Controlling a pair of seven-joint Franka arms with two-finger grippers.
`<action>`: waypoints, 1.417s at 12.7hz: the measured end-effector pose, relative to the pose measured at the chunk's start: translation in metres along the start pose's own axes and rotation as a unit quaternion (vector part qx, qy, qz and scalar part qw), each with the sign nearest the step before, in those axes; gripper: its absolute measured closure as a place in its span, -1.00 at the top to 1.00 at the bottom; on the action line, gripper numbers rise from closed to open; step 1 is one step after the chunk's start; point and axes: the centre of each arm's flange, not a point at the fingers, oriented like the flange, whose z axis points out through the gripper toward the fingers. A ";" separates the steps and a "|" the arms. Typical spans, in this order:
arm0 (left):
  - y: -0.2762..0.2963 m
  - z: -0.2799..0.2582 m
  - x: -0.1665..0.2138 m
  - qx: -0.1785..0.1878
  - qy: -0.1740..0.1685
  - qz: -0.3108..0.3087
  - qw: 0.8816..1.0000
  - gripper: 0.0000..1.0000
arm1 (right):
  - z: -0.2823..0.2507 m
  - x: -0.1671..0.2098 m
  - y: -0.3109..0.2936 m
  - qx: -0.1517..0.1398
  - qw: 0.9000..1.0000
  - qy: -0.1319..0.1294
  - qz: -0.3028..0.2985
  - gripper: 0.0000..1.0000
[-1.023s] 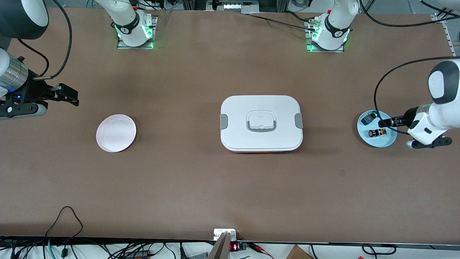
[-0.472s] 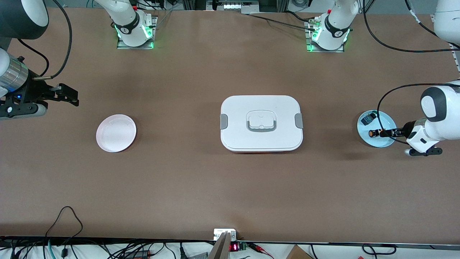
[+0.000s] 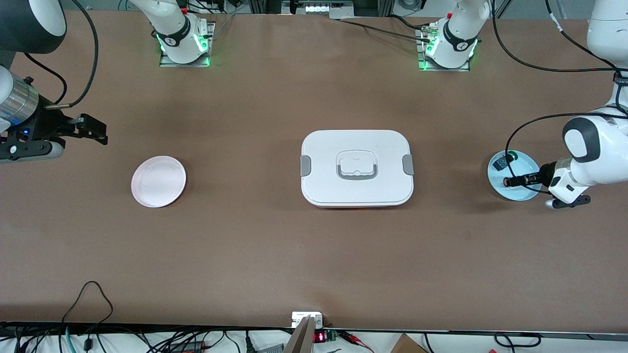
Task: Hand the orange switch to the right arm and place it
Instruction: 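Lower the left gripper onto the orange switch on the blue plate, then close the left gripper on the orange switch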
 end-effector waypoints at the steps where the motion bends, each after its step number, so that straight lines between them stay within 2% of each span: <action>1: 0.000 0.001 -0.001 0.000 0.000 0.002 1.000 1.00 | 0.000 0.000 0.000 0.000 1.000 0.000 0.000 1.00; 16: -0.012 0.032 -0.004 0.006 0.015 0.035 0.999 1.00 | 0.000 0.000 0.000 0.000 1.000 0.000 0.000 1.00; 18: -0.013 0.035 -0.006 0.006 0.013 0.043 0.999 0.93 | 0.000 0.000 0.000 0.000 1.000 0.000 0.000 1.00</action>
